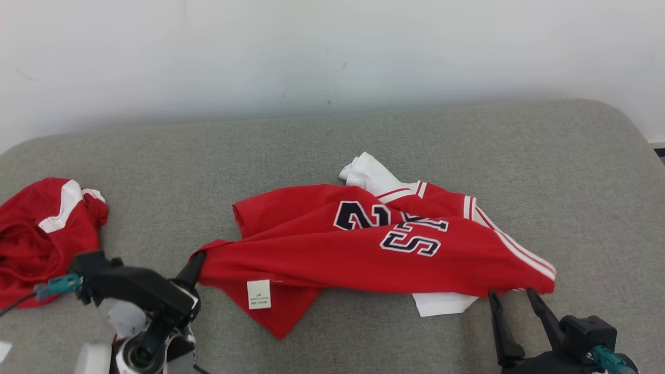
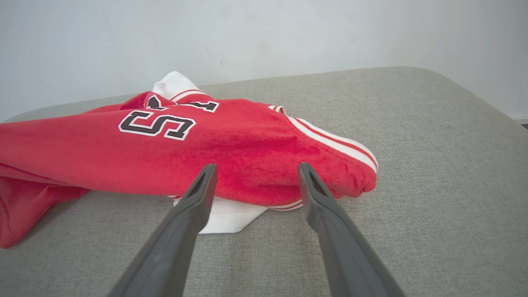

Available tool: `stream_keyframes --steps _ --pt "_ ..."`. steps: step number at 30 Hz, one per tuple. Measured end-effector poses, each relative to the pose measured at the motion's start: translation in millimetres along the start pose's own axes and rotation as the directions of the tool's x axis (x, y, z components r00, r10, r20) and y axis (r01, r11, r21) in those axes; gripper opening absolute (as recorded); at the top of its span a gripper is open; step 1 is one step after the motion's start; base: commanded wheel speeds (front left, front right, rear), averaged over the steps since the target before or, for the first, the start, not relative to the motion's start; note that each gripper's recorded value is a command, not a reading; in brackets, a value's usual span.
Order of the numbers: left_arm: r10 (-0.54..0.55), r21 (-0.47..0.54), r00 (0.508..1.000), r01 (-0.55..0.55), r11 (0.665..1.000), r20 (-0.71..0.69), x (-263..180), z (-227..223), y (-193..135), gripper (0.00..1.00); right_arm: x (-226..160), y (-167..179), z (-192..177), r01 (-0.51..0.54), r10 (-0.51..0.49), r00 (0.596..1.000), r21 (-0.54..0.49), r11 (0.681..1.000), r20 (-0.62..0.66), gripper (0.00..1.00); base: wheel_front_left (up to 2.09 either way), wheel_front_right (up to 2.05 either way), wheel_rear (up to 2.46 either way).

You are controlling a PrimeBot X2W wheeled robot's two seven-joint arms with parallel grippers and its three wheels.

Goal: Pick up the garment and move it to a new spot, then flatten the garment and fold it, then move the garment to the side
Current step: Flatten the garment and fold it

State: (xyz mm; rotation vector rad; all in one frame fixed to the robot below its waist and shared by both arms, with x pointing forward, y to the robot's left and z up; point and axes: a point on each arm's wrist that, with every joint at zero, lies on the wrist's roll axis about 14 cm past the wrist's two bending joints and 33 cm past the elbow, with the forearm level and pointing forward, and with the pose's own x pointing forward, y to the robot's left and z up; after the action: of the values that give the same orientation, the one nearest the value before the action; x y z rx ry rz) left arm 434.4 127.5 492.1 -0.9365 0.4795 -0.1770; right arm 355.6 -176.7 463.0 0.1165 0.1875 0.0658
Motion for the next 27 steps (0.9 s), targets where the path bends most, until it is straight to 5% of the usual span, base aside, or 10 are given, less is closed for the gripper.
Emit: stream_keyframes --steps 12,18,21,22,27 --pt "0.103 -0.121 0.994 -0.108 0.987 -0.046 -40 -65 43 0.0 -6 -9 1 0.03 -0.03 1.0 0.008 1.0 0.005 1.0 0.0 0.0 0.0" --pt "0.056 -0.193 0.995 -0.07 0.979 -0.081 -59 -86 30 0.0 -8 -8 2 0.024 -0.024 1.0 0.004 1.0 0.005 1.0 0.0 0.0 0.0" --pt "-0.008 -0.243 0.996 -0.013 0.97 -0.089 -64 -92 13 0.45 -8 -4 4 0.013 -0.013 1.0 -0.001 1.0 0.007 1.0 0.0 0.0 0.0" --pt "-0.012 -0.243 0.995 -0.012 0.97 -0.096 -66 -95 12 1.0 -8 -3 5 0.009 -0.009 1.0 -0.002 1.0 0.01 1.0 0.0 0.0 0.0" --pt "0.012 -0.212 0.997 -0.027 0.977 -0.074 -72 -92 13 1.0 -9 0 8 0.001 -0.001 1.0 -0.004 1.0 0.02 1.0 0.0 0.0 0.0"
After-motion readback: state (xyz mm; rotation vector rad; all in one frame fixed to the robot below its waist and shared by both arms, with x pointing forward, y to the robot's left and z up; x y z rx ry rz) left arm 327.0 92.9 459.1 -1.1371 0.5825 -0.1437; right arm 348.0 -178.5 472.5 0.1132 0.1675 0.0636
